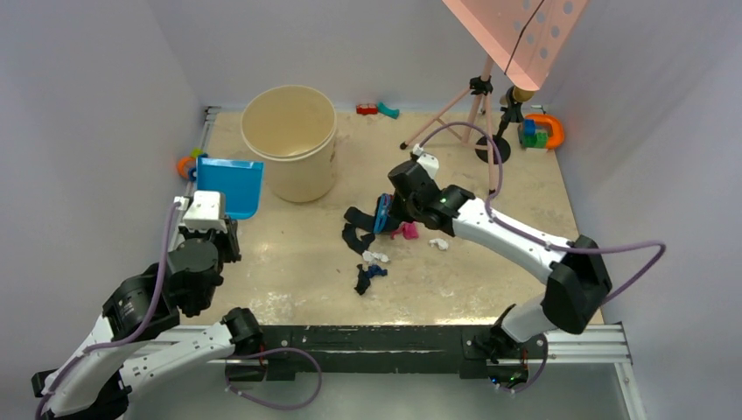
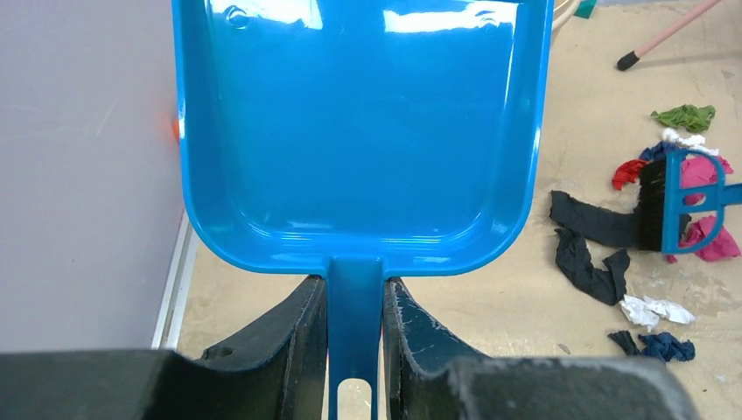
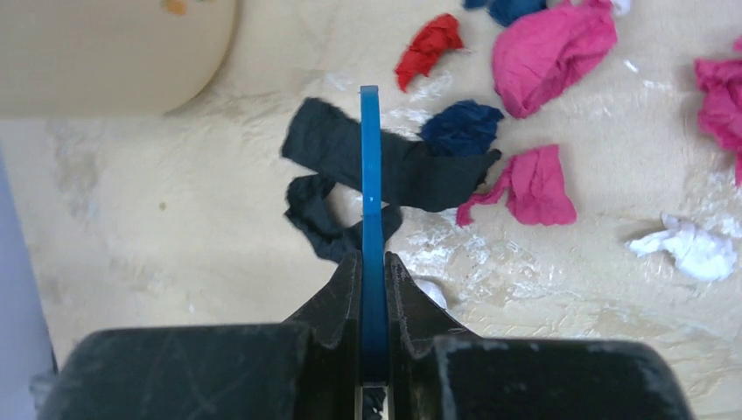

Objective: Sweep away the paper scraps from the table

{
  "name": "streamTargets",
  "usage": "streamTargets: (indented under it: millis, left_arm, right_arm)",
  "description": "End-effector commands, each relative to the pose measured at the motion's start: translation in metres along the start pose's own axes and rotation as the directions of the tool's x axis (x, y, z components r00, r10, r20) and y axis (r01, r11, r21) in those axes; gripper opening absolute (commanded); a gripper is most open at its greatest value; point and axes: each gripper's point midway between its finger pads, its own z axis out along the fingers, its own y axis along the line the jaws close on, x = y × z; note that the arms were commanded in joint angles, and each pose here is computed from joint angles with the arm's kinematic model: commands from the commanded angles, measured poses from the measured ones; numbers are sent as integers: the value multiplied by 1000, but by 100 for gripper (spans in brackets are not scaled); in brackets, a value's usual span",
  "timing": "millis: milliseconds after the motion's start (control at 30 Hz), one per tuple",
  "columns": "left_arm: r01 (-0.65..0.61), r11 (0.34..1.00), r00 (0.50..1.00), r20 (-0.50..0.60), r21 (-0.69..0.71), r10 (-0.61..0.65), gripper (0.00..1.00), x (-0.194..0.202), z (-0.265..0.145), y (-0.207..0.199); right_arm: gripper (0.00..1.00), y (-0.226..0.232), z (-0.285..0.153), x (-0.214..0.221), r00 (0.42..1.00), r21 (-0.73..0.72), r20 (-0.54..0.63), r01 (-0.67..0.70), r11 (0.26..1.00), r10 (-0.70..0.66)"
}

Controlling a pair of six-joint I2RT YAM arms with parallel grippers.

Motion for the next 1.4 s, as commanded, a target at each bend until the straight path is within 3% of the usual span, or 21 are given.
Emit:
streamTargets:
  millis: [0,167,267,333,567,733,800,867,967,1033,1133,1267,1367]
  left_arm:
    - [-5,1000,1000,-5,8,5,13,-2,4,-8]
    - [-21,1000,1000,-13,19,21,13,0,7,-13]
    - [-36,999,999,-22,27,36,13,0,9,-18]
    - [-50,998,998,-32,33,51,13,1,11,-22]
    - [-99,993,992,-74,57,103,12,7,18,-37]
    - [-123,990,987,-96,69,129,12,10,22,-44]
    - [-130,989,985,-102,70,137,12,10,24,-46]
    - [-133,988,984,-108,72,141,12,10,25,-47]
    - [-138,987,983,-113,77,146,12,11,26,-50]
    - [-140,987,982,-117,76,148,12,11,27,-50]
    - [-141,987,981,-120,77,150,12,12,27,-50]
    - [-144,987,981,-122,76,152,12,13,27,-50]
    - [-146,986,980,-125,74,155,12,13,27,-50]
  right_arm:
    - [0,36,-43,-33,971,-232,141,220,948,-191]
    - [0,65,-70,-24,932,-435,177,363,824,-317]
    - [0,84,-64,6,918,-557,87,366,745,-386]
    - [0,89,-49,20,918,-563,-5,324,760,-396]
    - [0,49,16,34,929,-201,-186,282,938,-319]
    - [0,-26,16,5,947,217,-123,317,923,-296]
    - [0,-38,1,-8,941,258,-83,337,905,-327]
    - [0,-33,-17,-19,931,193,-39,363,911,-363]
    - [0,0,-52,-18,908,-90,25,419,904,-418]
    - [0,26,-86,-15,888,-305,90,456,836,-451]
    - [0,46,-123,-2,864,-513,142,482,711,-483]
    - [0,56,-145,30,830,-680,96,458,572,-550]
    - [0,54,-138,60,793,-738,6,416,532,-610]
